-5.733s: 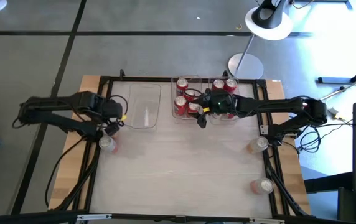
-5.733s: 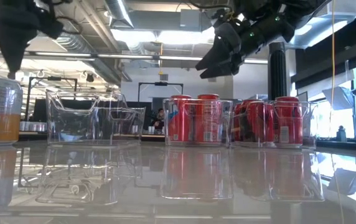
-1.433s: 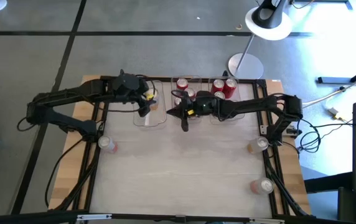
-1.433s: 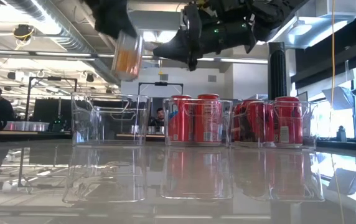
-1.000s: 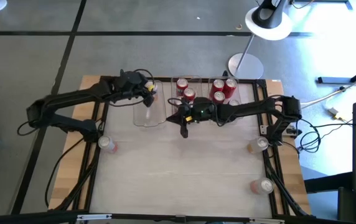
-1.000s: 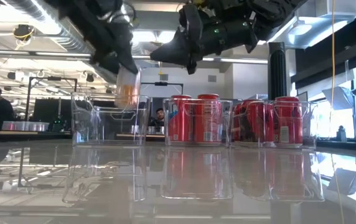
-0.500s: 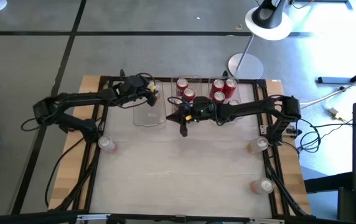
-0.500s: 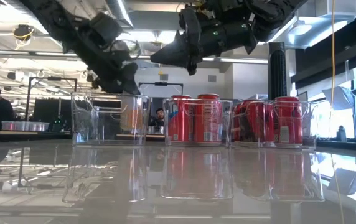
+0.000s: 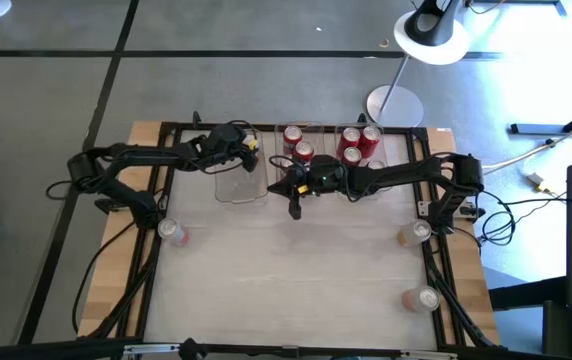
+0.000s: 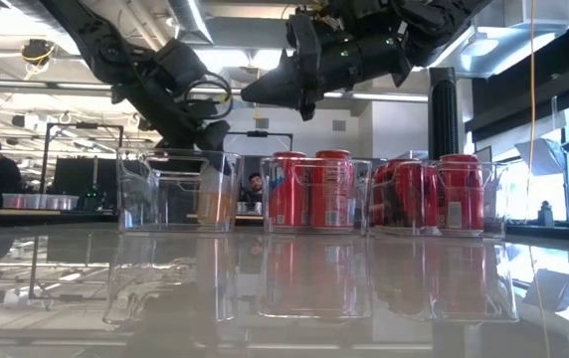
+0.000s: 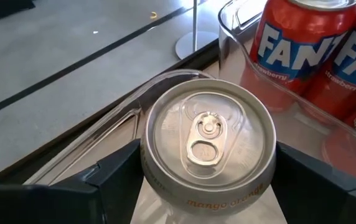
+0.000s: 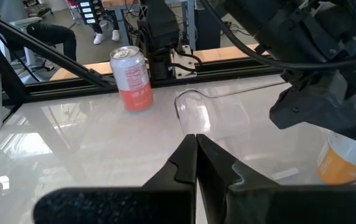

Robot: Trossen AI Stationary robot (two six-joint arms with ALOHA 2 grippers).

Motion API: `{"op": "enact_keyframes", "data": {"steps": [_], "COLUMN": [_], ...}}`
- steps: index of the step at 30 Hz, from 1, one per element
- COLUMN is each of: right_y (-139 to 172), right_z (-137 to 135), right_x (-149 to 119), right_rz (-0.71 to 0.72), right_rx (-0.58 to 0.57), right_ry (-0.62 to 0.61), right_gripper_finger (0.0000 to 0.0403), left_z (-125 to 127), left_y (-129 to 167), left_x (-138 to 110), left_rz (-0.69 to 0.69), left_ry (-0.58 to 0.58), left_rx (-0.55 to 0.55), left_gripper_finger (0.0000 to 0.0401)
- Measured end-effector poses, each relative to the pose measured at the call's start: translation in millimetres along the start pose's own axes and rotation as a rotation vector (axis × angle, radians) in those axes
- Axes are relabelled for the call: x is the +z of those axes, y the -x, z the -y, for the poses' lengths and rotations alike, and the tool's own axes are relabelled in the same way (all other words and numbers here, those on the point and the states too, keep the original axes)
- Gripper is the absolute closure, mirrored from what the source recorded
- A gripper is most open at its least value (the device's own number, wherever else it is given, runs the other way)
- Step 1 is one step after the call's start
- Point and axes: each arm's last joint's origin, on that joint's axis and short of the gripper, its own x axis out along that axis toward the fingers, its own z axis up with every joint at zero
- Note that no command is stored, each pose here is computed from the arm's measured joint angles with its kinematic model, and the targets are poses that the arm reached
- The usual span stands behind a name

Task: Sort soda cans
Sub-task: Put the left orange white soda can into the left transparent bin, then put the orange white soda can into the left transparent bin

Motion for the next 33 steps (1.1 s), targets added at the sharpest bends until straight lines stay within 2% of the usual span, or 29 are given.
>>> {"op": "enact_keyframes", "data": {"steps": [9,15,19,22,24,28,33], "right_y": [0,0,0,0,1,1,1], "right_z": [0,0,2,4,4,4,4], "right_x": [0,1,8,26,40,63,71], "right_rz": [-0.001,0.005,0.081,0.134,0.158,0.178,0.118], "right_rx": [0.001,-0.011,-0.072,-0.172,-0.218,-0.290,-0.305], "right_ry": [0.001,0.012,0.009,-0.022,0.004,0.112,0.118], "right_gripper_finger": [0.0381,0.0321,0.0262,0.0223,0.0204,0.0183,0.0183], "left_z": [-2,-2,1,4,5,3,0], "left_y": [7,19,40,62,79,111,135], "left_x": [6,18,31,41,47,54,55], "left_rz": [0.003,-0.022,-0.001,0.045,0.099,0.199,0.251], "left_ry": [-0.014,-0.064,-0.092,-0.145,-0.145,-0.128,-0.118], "left_rx": [-0.003,-0.001,-0.025,-0.053,-0.076,-0.119,-0.150], "left_gripper_finger": [0.0053,0.0037,0.0036,0.0036,0.0036,0.0036,0.0035]}}
